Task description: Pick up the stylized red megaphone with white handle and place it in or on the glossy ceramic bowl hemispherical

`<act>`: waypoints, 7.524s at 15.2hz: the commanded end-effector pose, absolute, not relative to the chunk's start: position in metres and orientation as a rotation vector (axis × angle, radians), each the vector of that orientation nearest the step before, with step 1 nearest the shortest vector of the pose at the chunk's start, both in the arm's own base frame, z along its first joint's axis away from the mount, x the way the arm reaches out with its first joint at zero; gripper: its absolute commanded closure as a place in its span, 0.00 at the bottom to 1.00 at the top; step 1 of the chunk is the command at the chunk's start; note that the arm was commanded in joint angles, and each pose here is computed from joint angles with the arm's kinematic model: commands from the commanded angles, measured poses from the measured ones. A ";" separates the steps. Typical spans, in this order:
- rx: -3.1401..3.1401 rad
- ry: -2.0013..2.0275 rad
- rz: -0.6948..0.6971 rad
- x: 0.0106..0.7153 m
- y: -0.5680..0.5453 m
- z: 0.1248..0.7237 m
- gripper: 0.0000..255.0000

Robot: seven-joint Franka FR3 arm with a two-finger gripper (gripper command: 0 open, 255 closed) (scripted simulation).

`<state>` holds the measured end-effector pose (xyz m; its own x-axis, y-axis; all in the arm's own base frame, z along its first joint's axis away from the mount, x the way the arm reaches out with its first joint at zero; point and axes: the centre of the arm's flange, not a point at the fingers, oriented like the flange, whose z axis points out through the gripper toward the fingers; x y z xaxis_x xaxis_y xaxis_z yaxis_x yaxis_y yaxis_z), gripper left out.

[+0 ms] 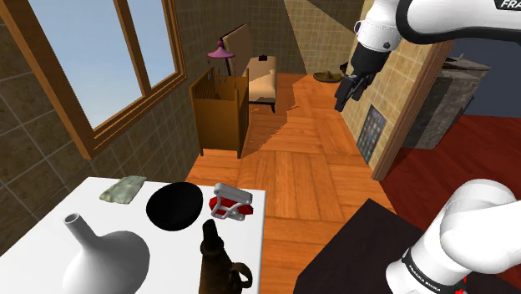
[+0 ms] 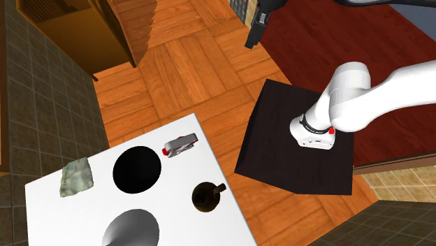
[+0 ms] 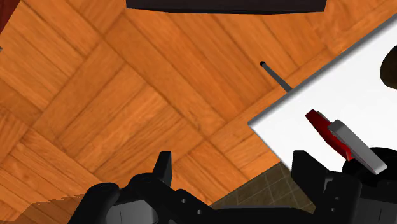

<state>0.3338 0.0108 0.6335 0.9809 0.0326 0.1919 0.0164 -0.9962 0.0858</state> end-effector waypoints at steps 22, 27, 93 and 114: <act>2.981 0.736 0.429 0.436 0.175 0.457 0.00; 2.942 0.901 0.458 0.450 0.220 0.415 0.00; 2.884 1.093 0.490 0.474 0.278 0.504 1.00; 2.884 1.093 0.490 0.594 0.419 0.517 1.00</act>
